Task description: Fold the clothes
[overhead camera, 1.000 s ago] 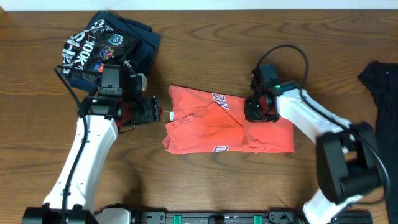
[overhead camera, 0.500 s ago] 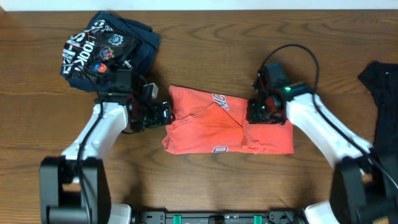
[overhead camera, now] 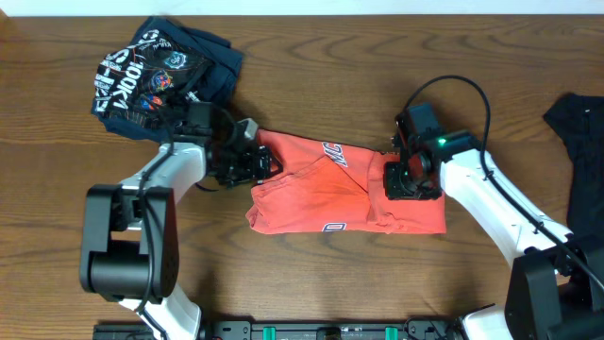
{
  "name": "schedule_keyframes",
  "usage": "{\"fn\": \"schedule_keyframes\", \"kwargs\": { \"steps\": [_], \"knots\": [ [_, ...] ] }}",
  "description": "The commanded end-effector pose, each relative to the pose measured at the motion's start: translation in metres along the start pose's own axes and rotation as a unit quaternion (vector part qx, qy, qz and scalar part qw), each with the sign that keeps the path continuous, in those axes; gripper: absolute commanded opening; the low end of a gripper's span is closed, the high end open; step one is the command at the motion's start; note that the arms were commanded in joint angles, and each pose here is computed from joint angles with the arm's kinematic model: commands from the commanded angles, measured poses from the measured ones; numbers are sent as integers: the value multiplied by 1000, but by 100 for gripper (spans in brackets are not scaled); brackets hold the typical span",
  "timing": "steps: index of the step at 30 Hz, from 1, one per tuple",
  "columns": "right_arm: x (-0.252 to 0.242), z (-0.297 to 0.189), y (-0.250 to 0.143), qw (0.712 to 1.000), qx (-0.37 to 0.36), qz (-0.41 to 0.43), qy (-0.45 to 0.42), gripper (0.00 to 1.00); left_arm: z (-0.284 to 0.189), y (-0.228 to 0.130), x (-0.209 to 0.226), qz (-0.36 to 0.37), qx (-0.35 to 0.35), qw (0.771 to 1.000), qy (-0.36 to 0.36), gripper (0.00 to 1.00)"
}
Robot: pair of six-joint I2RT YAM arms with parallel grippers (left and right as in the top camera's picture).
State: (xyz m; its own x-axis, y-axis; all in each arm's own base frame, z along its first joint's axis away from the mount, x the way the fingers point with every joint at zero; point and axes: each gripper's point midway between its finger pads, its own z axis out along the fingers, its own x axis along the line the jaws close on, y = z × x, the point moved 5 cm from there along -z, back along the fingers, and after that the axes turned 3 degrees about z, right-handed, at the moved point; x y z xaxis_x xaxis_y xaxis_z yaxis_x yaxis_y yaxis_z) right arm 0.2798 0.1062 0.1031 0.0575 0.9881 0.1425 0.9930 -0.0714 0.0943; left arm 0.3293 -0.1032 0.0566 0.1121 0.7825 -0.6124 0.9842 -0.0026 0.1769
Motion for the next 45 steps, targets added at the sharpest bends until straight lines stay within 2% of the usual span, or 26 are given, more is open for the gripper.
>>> {"fn": "schedule_keyframes", "kwargs": {
  "steps": [1,8,11,13,16,20,23,29,33,38,45],
  "knots": [
    [-10,15,-8,999,2,24,-26,33,32,-28,2,3,62,998,8,77],
    [-18,42,-20,998,-9,60,-21,28,48,-41,-11,38,89,994,51,63],
    [-19,47,-23,998,-12,60,-20,27,49,-42,-13,41,91,994,52,46],
    [-20,47,-24,998,-9,60,-19,27,49,-42,-12,39,91,994,53,26],
    [-19,47,-23,998,-10,60,-19,24,46,-41,-9,33,90,994,54,6],
    [-20,38,-17,998,-14,64,-18,23,31,-34,-7,12,94,993,66,6],
    [-20,19,-9,998,-26,59,-14,22,6,-26,-7,4,101,989,110,6],
    [-25,-34,11,994,-87,60,5,23,-63,-4,-31,51,103,971,211,6],
    [-31,-53,15,991,-114,74,14,23,-92,10,-60,72,83,969,222,6],
    [-35,-54,12,991,-107,80,10,22,-85,9,-100,109,82,968,212,6],
    [-35,-54,12,991,-106,80,9,21,-31,-12,-163,164,85,965,185,6]
  ]
}}
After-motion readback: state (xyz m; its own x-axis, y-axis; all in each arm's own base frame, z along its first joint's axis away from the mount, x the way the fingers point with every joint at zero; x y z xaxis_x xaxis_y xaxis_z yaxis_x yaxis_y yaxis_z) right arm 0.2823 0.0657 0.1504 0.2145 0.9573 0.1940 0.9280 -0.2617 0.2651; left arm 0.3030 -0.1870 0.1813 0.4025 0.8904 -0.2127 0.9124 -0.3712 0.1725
